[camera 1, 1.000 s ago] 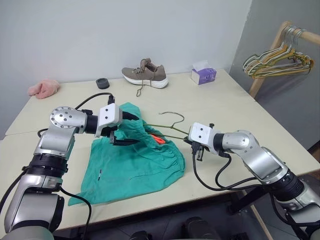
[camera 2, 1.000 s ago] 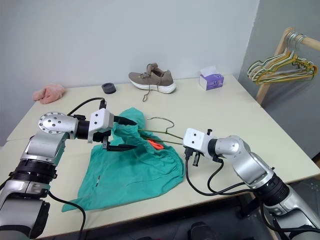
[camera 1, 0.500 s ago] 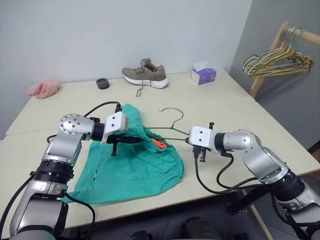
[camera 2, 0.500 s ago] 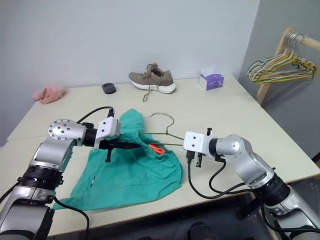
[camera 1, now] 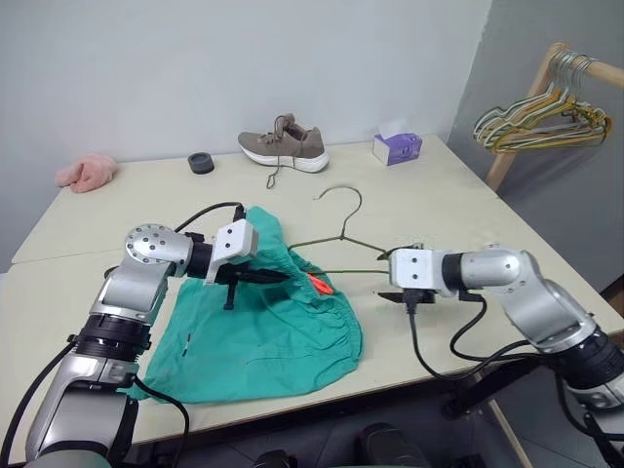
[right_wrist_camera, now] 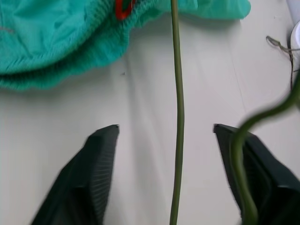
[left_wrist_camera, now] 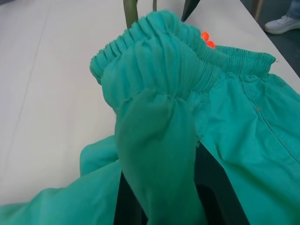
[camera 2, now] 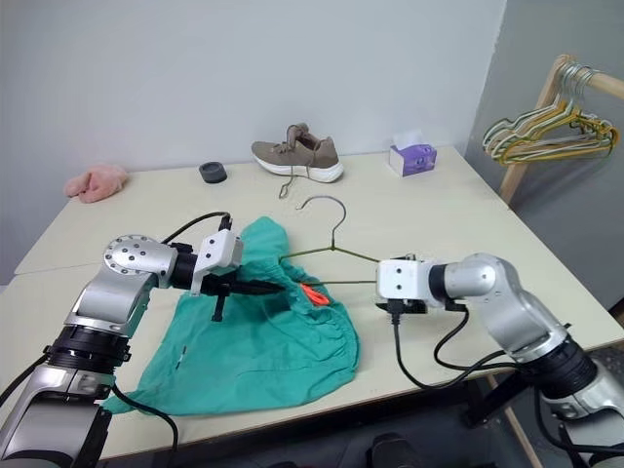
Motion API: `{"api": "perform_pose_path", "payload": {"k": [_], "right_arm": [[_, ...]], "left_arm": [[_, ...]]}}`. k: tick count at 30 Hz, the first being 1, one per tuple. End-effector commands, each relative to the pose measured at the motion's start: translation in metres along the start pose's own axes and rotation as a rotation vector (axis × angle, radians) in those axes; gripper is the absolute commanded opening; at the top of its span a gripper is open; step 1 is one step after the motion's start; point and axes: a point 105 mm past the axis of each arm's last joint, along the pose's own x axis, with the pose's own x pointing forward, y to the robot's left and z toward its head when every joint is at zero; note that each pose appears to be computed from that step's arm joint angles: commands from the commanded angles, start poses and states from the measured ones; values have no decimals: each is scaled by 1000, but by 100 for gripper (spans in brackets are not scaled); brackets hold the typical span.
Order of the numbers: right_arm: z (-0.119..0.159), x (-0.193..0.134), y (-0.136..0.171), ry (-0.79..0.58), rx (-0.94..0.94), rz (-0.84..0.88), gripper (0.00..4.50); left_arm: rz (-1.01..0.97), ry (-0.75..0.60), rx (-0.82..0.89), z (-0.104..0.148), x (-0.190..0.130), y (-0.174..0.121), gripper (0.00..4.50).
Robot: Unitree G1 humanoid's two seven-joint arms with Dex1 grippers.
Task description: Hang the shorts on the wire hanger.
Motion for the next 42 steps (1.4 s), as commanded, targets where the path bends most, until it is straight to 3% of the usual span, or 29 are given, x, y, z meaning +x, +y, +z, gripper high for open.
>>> {"api": "perform_pose_path", "payload": {"k": [1,6,11,19,32,36,42], "right_arm": [[-19,-28,-16,59,27,-74,450],[-41,-50,-15,110,151,-127,450],[-7,-37,32,-98,543,18,450],[21,13,81,-177,995,130,450],[21,63,74,-146,1203,90,450],[16,72,70,-148,1187,-1,325],[-2,73,37,-154,1119,-250,109]], "left_arm": [[81,-45,-33,7,-10,12,0],[99,-73,-67,9,-10,14,0],[151,-135,-82,18,-8,24,0],[149,-168,-77,30,-6,26,0],[206,-226,-39,51,-10,41,0],[246,-245,-46,53,-15,45,0],[293,-292,-127,50,-26,39,0]]}}
